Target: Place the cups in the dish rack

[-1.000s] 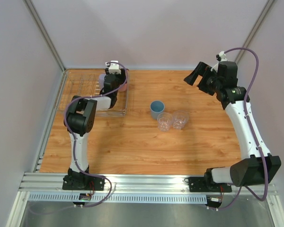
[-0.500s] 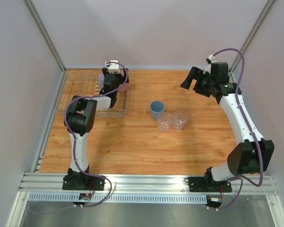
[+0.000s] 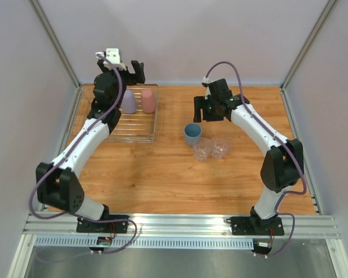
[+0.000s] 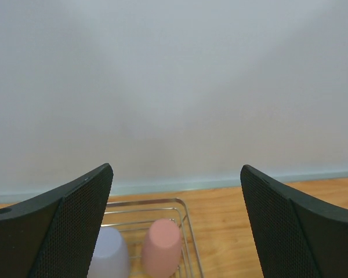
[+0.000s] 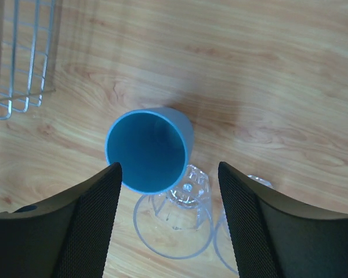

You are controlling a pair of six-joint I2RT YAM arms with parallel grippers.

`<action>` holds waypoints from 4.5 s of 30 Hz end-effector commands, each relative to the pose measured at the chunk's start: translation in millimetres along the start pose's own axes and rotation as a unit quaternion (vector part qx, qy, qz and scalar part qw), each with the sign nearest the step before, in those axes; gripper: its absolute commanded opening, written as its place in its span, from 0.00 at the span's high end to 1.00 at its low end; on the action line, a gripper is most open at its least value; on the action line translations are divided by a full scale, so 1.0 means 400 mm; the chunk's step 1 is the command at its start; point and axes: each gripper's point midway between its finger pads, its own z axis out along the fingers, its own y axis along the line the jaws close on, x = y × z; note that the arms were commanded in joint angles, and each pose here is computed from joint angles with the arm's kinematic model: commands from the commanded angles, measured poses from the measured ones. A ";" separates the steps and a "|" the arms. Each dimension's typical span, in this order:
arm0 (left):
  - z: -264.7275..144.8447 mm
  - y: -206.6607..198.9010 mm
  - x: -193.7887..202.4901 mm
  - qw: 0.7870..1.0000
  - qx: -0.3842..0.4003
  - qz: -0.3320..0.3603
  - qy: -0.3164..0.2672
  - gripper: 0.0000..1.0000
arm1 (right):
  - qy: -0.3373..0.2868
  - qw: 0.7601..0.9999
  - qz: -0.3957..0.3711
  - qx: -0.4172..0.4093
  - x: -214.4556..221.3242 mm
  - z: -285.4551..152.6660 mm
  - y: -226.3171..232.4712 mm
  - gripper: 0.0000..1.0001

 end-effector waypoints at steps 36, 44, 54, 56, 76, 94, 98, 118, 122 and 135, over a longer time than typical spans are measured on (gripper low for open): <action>-0.372 -0.064 0.032 0.934 -0.005 -0.325 0.151 0.00 | -0.132 0.976 0.111 -0.133 -0.212 -0.080 0.254 1.00; -0.352 -0.094 -0.004 0.836 -0.016 -0.536 0.116 0.00 | -0.239 0.901 0.177 -0.316 -0.346 -0.303 0.396 0.99; -0.291 -0.167 -0.181 0.687 0.129 -0.714 0.036 0.00 | -0.291 0.860 0.124 -0.401 -0.380 -0.399 0.475 1.00; -0.276 -0.179 -0.205 0.678 0.143 -0.720 0.032 0.00 | -0.292 0.863 0.120 -0.394 -0.375 -0.388 0.480 1.00; -0.200 -0.195 -0.246 0.650 0.088 -0.754 -0.043 0.00 | -0.299 0.877 0.113 -0.360 -0.357 -0.297 0.534 0.99; -0.155 -0.158 -0.225 0.699 0.052 -0.709 -0.083 0.62 | -0.247 0.909 0.133 -0.308 -0.320 -0.246 0.504 0.53; -0.160 -0.120 -0.231 0.738 0.035 -0.667 -0.097 0.64 | -0.243 0.930 0.122 -0.249 -0.306 -0.280 0.447 0.26; -0.233 0.113 0.155 0.998 -0.040 0.002 0.044 0.63 | -0.235 0.959 0.160 0.007 -0.108 -0.400 -0.011 0.16; -0.203 0.140 0.256 0.998 -0.043 0.021 0.037 0.62 | -0.231 0.963 0.141 0.022 -0.089 -0.367 -0.033 0.15; -0.078 0.200 0.332 0.996 -0.074 0.037 -0.015 0.61 | -0.209 0.968 0.126 0.054 -0.073 -0.315 -0.098 0.13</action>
